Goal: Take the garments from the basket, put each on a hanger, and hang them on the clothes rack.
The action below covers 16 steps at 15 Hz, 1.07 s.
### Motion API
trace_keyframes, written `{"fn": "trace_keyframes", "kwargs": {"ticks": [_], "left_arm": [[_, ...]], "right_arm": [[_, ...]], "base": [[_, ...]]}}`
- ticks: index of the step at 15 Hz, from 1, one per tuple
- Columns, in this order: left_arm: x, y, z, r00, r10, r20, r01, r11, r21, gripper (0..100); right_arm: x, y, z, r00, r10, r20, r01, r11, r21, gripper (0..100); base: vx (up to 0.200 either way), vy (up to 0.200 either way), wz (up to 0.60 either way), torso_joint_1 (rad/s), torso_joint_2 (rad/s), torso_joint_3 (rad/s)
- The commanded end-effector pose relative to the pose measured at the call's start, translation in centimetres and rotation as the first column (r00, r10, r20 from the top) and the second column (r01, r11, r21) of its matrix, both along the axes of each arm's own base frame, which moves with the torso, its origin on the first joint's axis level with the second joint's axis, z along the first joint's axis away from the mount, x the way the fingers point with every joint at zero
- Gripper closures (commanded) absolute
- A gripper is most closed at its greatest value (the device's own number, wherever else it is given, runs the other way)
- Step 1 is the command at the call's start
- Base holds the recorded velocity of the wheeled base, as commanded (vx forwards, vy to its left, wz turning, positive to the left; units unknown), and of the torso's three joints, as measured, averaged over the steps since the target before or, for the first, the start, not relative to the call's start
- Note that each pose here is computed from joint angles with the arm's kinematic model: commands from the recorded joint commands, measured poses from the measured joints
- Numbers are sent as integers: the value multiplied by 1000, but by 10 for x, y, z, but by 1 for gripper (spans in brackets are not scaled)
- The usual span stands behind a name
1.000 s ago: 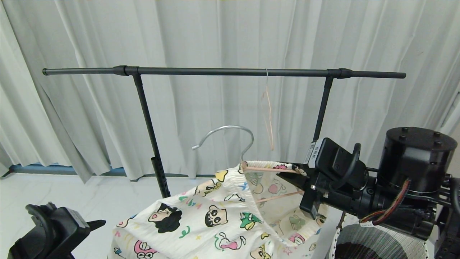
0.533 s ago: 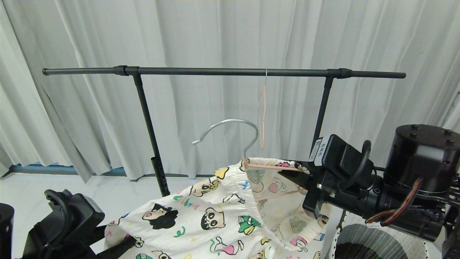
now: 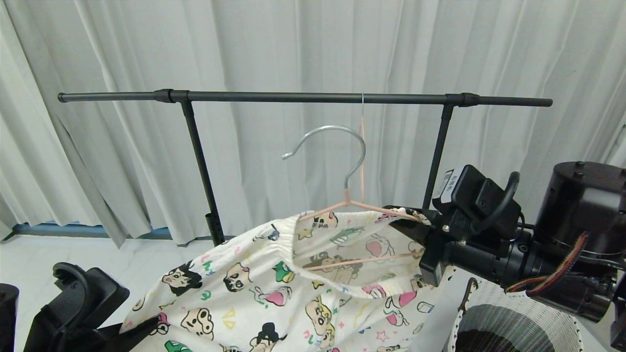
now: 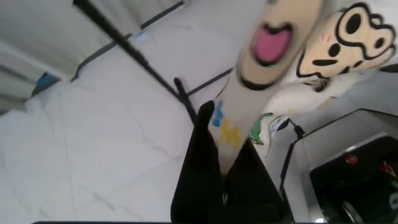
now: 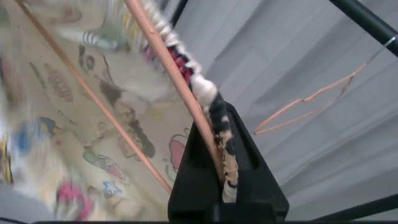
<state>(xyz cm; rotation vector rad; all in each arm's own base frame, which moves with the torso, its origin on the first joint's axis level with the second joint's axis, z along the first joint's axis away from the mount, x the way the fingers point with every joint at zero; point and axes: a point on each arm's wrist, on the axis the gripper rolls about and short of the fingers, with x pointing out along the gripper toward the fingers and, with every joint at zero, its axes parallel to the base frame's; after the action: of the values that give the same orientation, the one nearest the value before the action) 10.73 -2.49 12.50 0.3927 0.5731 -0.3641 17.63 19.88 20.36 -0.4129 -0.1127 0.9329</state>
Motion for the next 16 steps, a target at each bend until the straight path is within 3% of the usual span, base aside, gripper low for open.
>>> {"fn": "trace_keyframes", "kwargs": {"ticks": [1, 4, 5, 8, 10, 13, 16], "left_arm": [[-1, 4, -4, 999, 31, -13, -31, 1000, 5, 100], [-1, 3, -2, 1000, 26, -8, -26, 1000, 6, 100], [-1, 3, -2, 1000, 22, -7, -22, 1000, 5, 0], [-2, 2, 0, 1000, 18, 8, -18, 1000, -2, 0], [-6, 3, 5, 999, 40, 37, -38, 998, -44, 0], [-13, 5, 13, 991, 111, 72, -99, 983, -157, 0], [-12, 9, 27, 973, 196, 122, -165, 959, -231, 0]], "right_arm": [[-1, -2, 4, 1000, -22, -13, 22, 999, 31, 100], [-1, -2, 7, 998, -56, -41, 59, 996, 70, 100], [-2, -2, 6, 998, -56, -42, 59, 996, 69, 100], [0, -4, 6, 997, -67, -43, 69, 995, 68, 100], [7, -15, 5, 984, -169, -53, 172, 983, 69, 100], [12, -32, 0, 932, -330, -147, 347, 931, 114, 100], [4, -56, -13, 878, -438, -196, 458, 886, 72, 100]], "base": [[0, 0, 0, 0, 0, 0], [0, 0, 0, 0, 0, 0], [0, 0, 0, 0, 0, 0], [0, 0, 0, 0, 0, 0], [0, 0, 0, 0, 0, 0], [0, 0, 0, 0, 0, 0], [0, 0, 0, 0, 0, 0]]}}
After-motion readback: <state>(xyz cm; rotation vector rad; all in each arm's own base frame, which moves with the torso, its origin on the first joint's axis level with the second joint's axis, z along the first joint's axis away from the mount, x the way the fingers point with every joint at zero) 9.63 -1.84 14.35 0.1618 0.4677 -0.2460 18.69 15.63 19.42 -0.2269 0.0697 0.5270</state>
